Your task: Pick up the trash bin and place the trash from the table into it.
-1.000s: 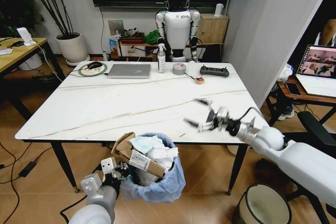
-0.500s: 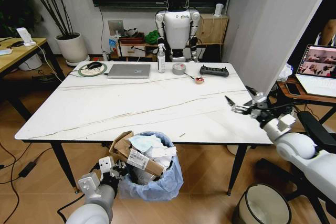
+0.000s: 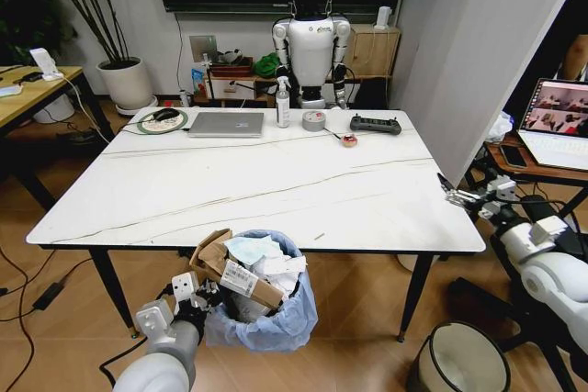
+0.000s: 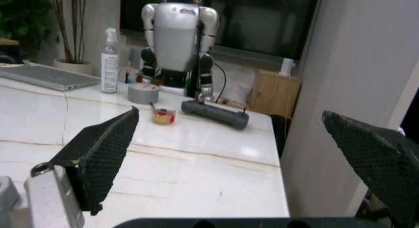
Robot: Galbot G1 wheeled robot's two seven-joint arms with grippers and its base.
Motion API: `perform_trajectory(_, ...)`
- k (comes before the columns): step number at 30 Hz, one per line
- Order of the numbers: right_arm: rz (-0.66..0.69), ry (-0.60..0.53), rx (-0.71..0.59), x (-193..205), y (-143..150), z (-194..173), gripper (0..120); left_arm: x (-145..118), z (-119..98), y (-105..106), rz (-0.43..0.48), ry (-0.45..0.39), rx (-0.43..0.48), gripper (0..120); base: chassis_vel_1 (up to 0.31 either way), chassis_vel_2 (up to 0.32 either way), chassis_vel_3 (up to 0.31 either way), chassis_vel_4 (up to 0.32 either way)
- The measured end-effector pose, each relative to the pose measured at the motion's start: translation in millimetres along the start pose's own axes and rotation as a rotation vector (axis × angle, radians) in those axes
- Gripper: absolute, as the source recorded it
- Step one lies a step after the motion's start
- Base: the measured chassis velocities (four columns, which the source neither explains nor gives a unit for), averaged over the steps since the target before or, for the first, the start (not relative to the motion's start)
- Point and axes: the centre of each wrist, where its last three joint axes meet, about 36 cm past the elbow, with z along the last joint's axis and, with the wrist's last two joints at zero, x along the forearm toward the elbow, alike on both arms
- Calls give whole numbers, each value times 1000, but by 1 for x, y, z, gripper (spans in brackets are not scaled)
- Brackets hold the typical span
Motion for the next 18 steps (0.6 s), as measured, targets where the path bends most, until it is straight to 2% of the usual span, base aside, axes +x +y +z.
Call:
perform_trajectory(9,57,-1,-21,37,11,-10,100,-1,-1,-1,3,-3,0,0,0,0,0,0)
perform_trajectory(13,104,-16,-31,65,21,-17,100,0,0,-1,2,1,-3,0,0,0,0,0)
perform_trajectory(18,174,29,-20,115,30,-8,100,0,-1,-1,5,-3,-14,0,0,0,0,0)
